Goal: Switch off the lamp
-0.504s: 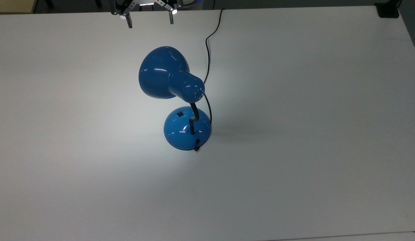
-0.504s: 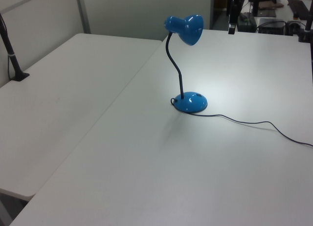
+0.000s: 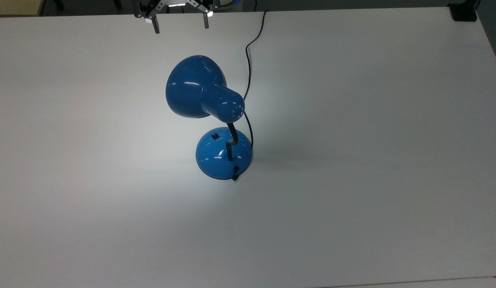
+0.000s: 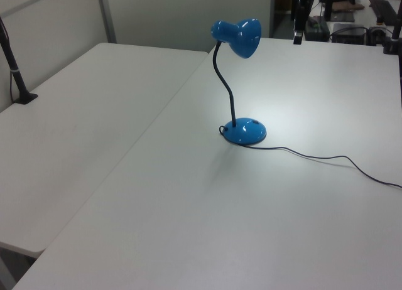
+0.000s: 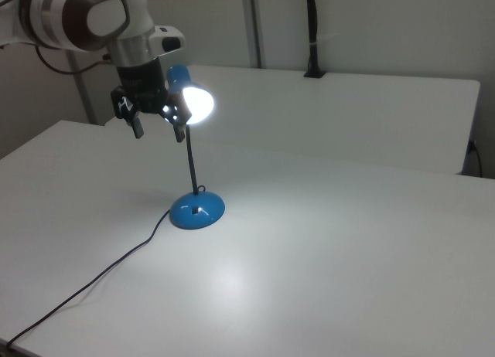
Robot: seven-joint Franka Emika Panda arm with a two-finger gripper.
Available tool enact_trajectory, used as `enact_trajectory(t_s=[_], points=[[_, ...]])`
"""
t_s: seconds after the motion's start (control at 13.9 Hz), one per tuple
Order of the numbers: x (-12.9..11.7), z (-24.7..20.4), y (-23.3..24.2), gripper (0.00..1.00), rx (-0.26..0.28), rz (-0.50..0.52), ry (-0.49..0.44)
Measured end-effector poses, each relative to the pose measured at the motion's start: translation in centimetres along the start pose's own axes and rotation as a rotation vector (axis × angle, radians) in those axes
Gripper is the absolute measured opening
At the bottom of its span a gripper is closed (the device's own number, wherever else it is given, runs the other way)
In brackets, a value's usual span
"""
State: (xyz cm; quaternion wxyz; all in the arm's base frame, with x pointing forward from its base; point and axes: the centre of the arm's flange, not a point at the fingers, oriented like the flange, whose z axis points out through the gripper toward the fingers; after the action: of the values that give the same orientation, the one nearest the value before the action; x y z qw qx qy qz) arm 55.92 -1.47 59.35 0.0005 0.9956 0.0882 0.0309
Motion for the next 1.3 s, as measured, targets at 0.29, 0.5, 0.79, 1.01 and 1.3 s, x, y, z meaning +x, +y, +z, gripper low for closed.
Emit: enact_trajectory(t_s=[0.29, 0.5, 0.79, 1.01, 1.3], points=[[0.0, 0.0, 0.0, 1.0, 0.0, -0.001, 0.0], [0.0, 0.0, 0.0, 1.0, -0.001, -0.008, 0.0], [-0.5, 0.4, 0.7, 1.0, -0.014, -0.24, -0.044], [-0.8, 2.4, 1.3, 1.0, -0.016, -0.419, -0.105], [-0.6, 6.0, 1.4, 0.78, 0.005, -0.443, -0.141]])
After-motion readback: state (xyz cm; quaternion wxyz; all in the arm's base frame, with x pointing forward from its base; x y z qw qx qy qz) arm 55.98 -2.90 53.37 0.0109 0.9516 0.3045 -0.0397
